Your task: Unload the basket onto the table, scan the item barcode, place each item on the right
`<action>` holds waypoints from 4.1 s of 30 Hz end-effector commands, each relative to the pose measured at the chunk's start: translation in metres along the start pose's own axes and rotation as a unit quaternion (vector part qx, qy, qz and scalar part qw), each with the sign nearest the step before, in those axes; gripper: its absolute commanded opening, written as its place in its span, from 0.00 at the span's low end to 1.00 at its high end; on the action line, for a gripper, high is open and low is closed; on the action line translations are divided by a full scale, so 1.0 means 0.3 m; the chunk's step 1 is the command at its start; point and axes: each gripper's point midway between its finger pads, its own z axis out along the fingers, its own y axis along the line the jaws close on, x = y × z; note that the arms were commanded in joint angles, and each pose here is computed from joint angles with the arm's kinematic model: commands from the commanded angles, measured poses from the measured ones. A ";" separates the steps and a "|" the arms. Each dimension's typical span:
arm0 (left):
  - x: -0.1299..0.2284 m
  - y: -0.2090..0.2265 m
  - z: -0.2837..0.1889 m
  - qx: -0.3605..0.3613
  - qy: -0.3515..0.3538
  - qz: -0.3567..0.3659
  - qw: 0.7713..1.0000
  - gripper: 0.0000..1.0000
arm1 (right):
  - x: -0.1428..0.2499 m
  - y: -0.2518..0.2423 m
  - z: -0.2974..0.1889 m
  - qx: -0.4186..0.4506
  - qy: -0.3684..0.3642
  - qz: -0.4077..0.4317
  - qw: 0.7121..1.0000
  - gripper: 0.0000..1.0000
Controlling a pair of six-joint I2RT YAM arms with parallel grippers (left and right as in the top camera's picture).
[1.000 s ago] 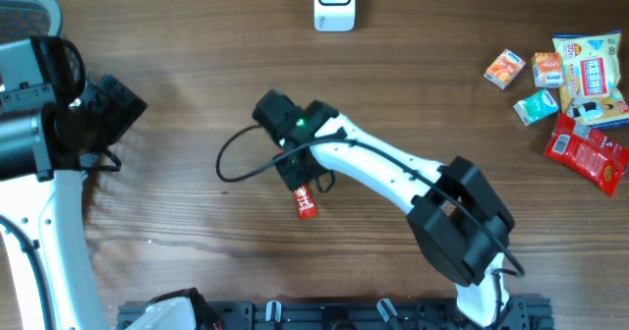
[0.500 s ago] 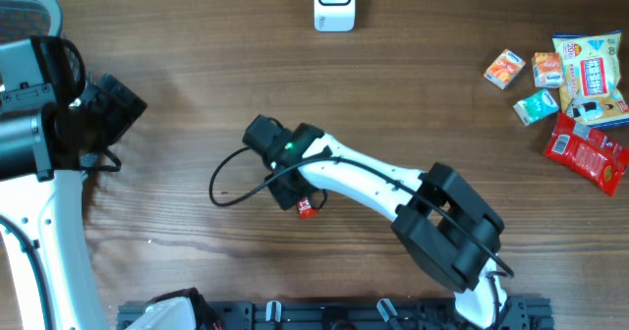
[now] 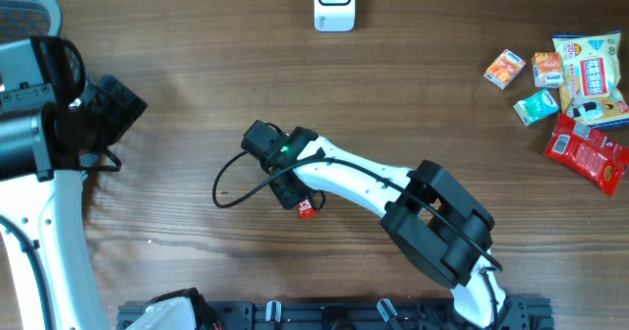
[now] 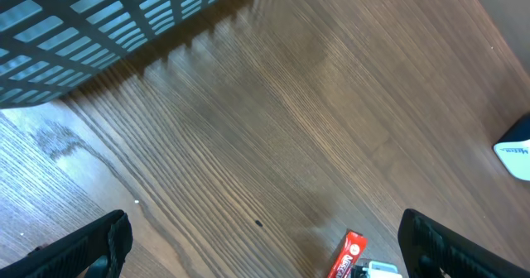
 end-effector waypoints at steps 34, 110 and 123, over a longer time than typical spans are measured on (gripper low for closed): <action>-0.014 0.009 -0.009 -0.005 -0.010 -0.010 1.000 1.00 | -0.718 -0.663 -0.458 0.067 -0.364 0.133 0.919 0.04; -0.014 0.009 -0.009 -0.005 -0.010 -0.010 1.000 1.00 | 0.411 -1.885 -0.526 0.102 -0.235 0.697 0.670 1.00; -0.013 0.009 -0.009 -0.005 -0.009 -0.010 1.000 1.00 | 0.400 -1.359 -0.969 0.048 -0.269 0.602 0.750 1.00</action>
